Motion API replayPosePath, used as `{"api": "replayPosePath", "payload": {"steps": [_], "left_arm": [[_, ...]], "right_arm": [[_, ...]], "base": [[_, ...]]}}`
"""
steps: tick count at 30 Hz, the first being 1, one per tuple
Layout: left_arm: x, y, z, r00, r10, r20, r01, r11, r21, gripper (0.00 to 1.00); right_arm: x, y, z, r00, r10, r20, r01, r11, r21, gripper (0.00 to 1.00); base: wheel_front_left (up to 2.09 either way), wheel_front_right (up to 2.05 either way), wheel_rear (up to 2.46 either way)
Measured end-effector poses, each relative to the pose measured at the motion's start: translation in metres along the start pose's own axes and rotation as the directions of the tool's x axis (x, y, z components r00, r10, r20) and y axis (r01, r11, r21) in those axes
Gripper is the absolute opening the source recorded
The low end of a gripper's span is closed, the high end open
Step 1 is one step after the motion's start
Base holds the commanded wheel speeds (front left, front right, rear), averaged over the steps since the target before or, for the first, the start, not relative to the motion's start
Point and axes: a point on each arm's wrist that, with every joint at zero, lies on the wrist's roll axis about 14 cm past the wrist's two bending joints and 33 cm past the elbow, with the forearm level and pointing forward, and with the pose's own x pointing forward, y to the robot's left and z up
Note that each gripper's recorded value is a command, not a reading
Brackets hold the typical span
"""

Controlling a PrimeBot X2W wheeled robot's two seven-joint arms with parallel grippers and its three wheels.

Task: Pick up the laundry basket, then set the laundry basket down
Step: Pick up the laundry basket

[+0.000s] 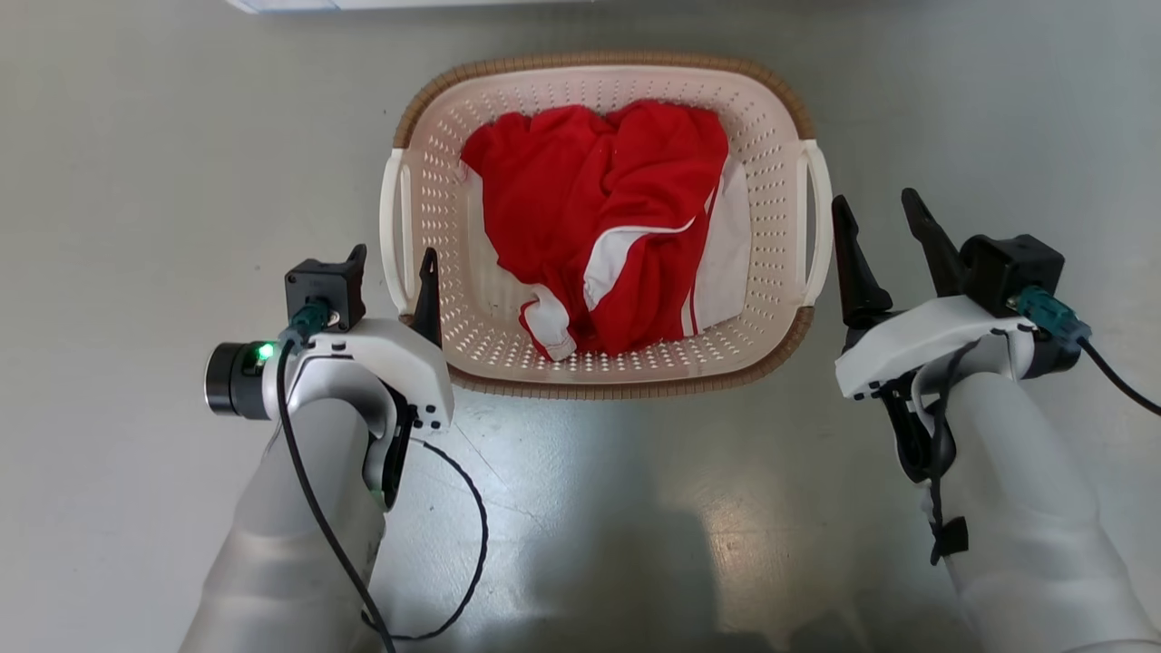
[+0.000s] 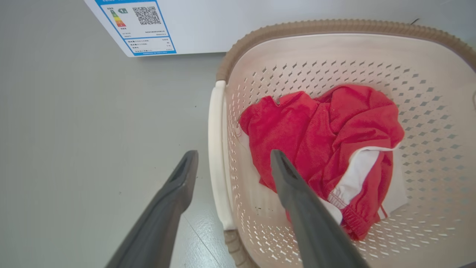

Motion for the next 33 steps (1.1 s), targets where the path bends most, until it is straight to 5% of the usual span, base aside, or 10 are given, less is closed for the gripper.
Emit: {"api": "replayPosePath", "payload": {"steps": [33], "left_arm": [[0.031,0.001,-0.054,0.980,-0.012,-0.200,0.011,1.000,-0.008,1.00]], "right_arm": [[0.040,0.019,-0.074,0.970,0.068,-0.235,-0.065,0.998,0.020,1.00]], "base": [[0.00,0.00,0.00]]}}
